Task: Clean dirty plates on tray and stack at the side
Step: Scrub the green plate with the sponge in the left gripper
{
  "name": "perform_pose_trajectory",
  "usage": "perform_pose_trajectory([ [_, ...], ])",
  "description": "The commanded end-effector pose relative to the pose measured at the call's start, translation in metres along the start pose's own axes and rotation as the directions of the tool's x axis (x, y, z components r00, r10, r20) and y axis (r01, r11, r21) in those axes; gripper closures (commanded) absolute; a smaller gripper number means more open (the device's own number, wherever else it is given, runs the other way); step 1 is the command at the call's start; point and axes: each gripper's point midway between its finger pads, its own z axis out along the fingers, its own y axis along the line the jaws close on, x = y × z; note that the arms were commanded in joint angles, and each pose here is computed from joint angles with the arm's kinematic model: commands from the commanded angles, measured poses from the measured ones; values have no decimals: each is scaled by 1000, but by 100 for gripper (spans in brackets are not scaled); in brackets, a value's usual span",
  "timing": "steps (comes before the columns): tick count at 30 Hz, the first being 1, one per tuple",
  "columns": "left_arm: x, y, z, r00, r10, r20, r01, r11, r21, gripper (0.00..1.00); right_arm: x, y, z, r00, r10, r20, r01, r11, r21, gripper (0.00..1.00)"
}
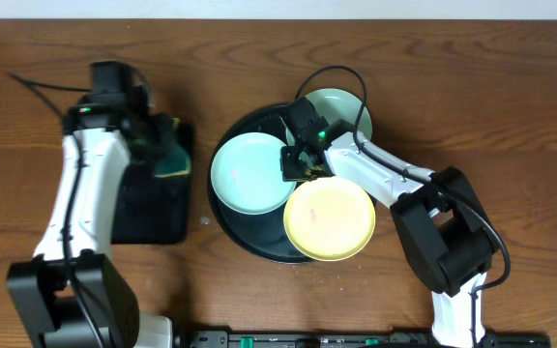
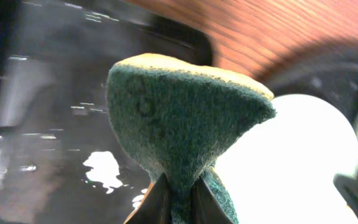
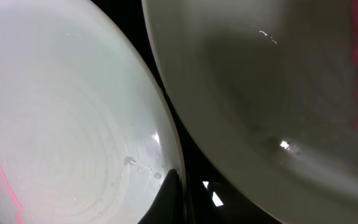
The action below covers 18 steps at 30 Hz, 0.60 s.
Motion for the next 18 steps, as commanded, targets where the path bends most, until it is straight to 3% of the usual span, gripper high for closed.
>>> perform_pose_trajectory([
  [1, 20, -42, 17, 998, 22, -63, -19, 998, 60, 93, 4, 1, 8, 999, -20, -27, 20, 1000, -9, 99],
  [6, 43, -55, 53, 992, 28, -120, -33, 999, -43, 92, 4, 1, 8, 999, -20, -26, 20, 1000, -9, 99],
  [11, 62, -73, 105, 977, 94, -194, -105, 993, -47, 93, 4, 1, 8, 999, -20, -26, 20, 1000, -9, 99],
  [18, 110, -87, 127, 925, 144, -351, -166, 986, -35, 93, 4, 0, 8, 999, -19, -25, 19, 1000, -1, 99],
])
